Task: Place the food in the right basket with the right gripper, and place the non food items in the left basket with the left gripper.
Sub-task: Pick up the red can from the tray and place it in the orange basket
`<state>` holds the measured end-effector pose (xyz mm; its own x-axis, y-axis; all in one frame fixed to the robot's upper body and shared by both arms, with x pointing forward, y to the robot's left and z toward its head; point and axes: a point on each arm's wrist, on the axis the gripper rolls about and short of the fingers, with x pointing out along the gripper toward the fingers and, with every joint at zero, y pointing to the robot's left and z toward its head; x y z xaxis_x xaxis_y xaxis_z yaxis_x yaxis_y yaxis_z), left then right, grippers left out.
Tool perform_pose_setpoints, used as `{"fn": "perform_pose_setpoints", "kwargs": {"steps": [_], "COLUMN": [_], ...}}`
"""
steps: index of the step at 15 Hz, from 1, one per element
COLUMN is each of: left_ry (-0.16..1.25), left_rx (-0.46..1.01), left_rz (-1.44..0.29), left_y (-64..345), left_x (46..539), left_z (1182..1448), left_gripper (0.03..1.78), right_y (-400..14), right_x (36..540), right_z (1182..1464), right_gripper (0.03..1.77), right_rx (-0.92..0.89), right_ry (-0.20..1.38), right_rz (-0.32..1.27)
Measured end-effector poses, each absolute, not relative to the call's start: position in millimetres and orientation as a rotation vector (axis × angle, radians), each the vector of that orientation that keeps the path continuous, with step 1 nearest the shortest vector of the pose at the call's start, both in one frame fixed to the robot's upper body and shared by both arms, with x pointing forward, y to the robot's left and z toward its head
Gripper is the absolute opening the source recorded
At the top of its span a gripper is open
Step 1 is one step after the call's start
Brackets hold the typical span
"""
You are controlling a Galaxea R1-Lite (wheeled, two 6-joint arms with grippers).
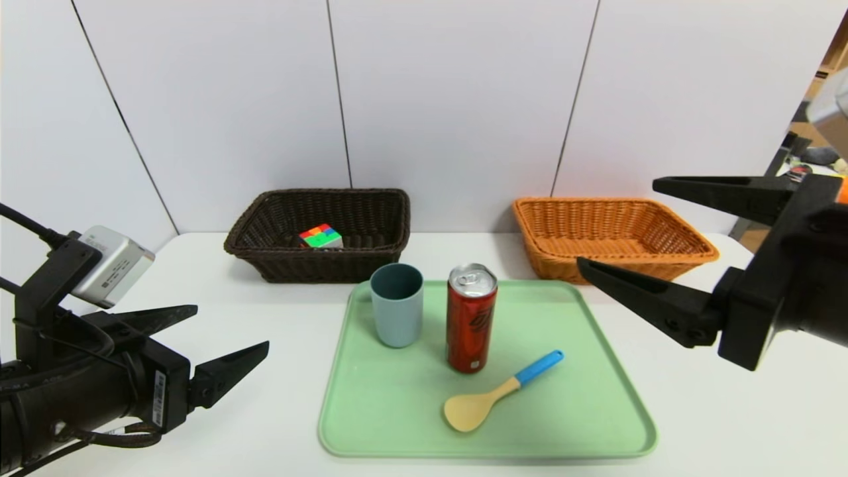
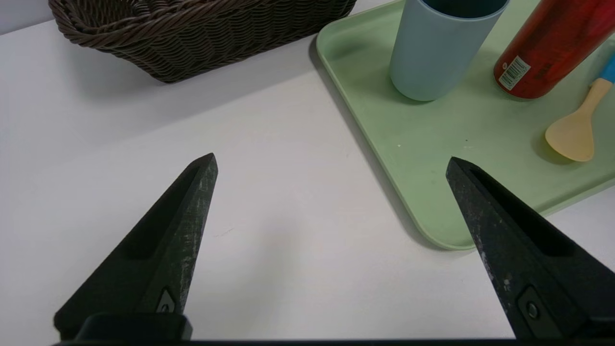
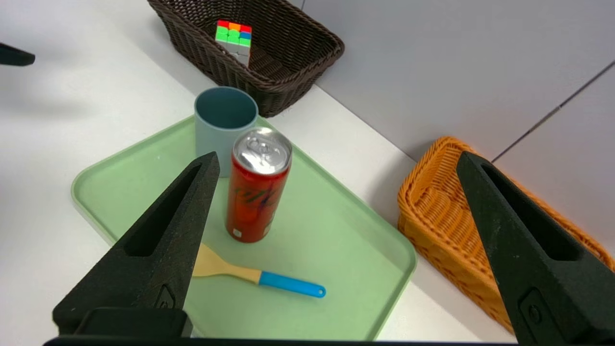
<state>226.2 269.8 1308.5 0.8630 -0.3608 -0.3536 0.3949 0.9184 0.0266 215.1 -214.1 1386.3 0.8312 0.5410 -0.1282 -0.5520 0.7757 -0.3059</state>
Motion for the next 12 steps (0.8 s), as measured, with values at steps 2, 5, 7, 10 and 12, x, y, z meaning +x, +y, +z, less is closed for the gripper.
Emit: {"fn": "perform_pose_setpoints", "kwargs": {"steps": [2,5,7,10,12], "left_ry": [0.354,0.364,0.364,0.368,0.370], "left_rx": [0.101,0.105,0.112,0.116,0.117], "left_rz": [-0.397,-0.397,-0.398,-0.397,-0.394], "left_y": [269.9,270.1,270.2,270.6,271.0], "left_x": [226.0,225.4,225.3,224.8,224.2], "left_z": [1307.7,1305.1,1304.5,1302.8,1301.9], "left_gripper": [1.69,1.69,1.69,1.69,1.69], "right_y": [-223.9,-230.5,-230.2,-228.3,-225.9], "right_x": [207.3,201.0,199.7,198.9,198.3], "right_z": [1370.2,1345.6,1331.9,1312.9,1304.0], "right_gripper": [1.69,1.69,1.69,1.69,1.69], "right_rx": [-0.321,-0.275,-0.243,-0.234,-0.219], "right_ry": [0.012,-0.013,-0.012,0.052,0.082], "right_rz": [0.581,0.575,0.581,0.599,0.614]}}
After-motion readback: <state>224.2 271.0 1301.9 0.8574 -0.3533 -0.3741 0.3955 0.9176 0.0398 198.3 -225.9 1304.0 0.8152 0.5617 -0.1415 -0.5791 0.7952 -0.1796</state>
